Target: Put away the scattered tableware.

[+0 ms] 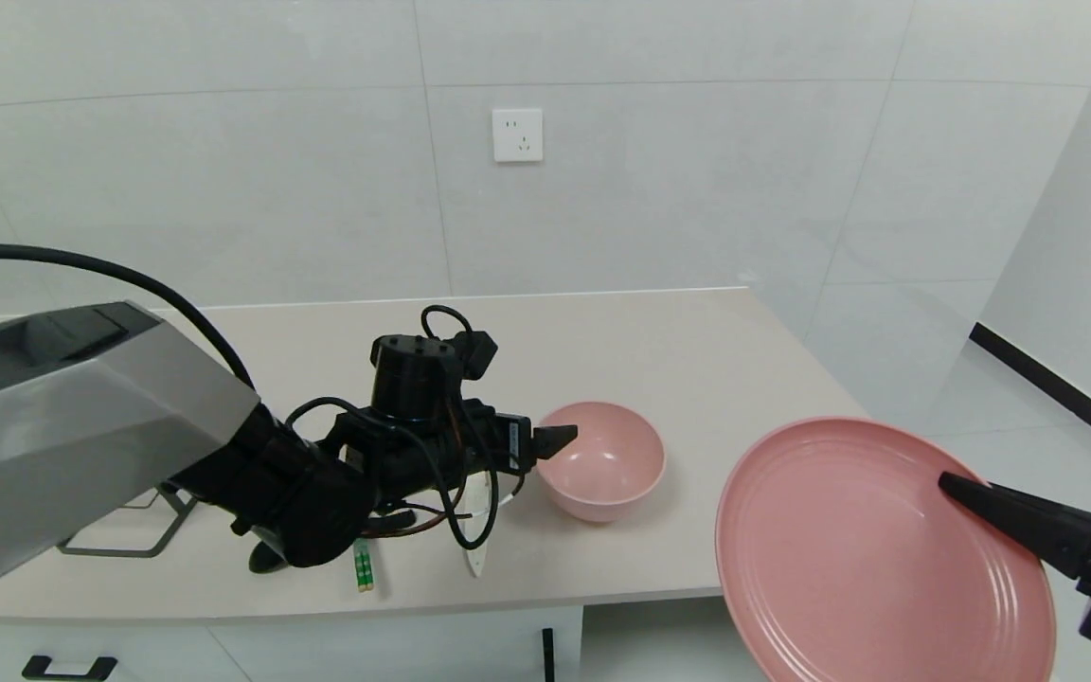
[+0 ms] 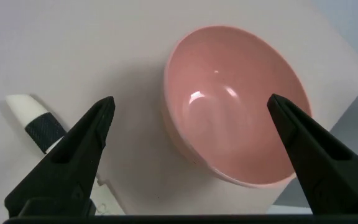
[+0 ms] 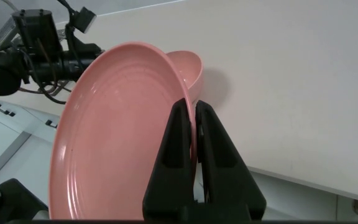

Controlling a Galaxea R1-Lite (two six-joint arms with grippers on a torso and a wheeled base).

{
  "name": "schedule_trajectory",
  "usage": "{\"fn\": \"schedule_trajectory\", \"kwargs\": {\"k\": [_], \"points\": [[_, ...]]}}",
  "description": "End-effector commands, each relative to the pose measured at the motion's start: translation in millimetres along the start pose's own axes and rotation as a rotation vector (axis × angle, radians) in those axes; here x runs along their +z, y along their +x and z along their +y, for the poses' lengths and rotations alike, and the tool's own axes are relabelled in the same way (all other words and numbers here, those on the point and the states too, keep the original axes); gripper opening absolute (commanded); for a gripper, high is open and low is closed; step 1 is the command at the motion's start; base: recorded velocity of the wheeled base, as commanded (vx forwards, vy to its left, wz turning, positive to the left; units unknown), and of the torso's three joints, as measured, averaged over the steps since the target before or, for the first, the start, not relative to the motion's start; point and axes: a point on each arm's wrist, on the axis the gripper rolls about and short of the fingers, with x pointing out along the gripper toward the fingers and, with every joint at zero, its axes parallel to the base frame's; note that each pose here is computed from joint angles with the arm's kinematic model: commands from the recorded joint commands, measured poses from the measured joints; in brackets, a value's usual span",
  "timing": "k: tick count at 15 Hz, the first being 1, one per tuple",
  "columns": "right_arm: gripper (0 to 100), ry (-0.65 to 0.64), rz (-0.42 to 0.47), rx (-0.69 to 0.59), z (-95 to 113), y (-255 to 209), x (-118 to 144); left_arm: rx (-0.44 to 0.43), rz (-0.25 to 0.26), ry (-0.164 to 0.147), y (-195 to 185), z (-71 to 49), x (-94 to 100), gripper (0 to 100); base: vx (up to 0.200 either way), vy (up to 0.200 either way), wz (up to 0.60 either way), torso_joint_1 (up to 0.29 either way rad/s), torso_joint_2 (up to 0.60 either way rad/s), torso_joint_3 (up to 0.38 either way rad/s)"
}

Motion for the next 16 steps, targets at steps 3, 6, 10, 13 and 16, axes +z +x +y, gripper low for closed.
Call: {"fn": "schedule_trajectory", "kwargs": {"k": [3,6,10,13,16], "points": [[0,0.000,-0.001,0.001,0.1,-0.3,0.0,0.012,0.036,-0.009,19.8,7.9,-12.8,100,0.000,0.000,0.00,0.000,0.00,0.000],[0,0.000,-0.001,0.001,0.1,-0.3,0.0,0.028,0.018,-0.007,32.6,9.6,-10.5,100,0.000,0.000,0.00,0.000,0.00,0.000],[0,0.000,0.000,0.001,0.0,0.6,0.5,0.029,0.019,-0.003,41.8,9.5,-12.9,100,0.000,0.000,0.00,0.000,0.00,0.000],[0,0.001,0.003,0.000,-0.2,0.8,0.0,0.036,0.036,-0.006,42.1,10.2,-15.0,100,0.000,0.000,0.00,0.000,0.00,0.000],[0,0.005,0.016,-0.004,-1.3,2.8,-1.4,0.040,0.061,-0.007,43.7,9.9,-17.5,100,0.000,0.000,0.00,0.000,0.00,0.000]]}}
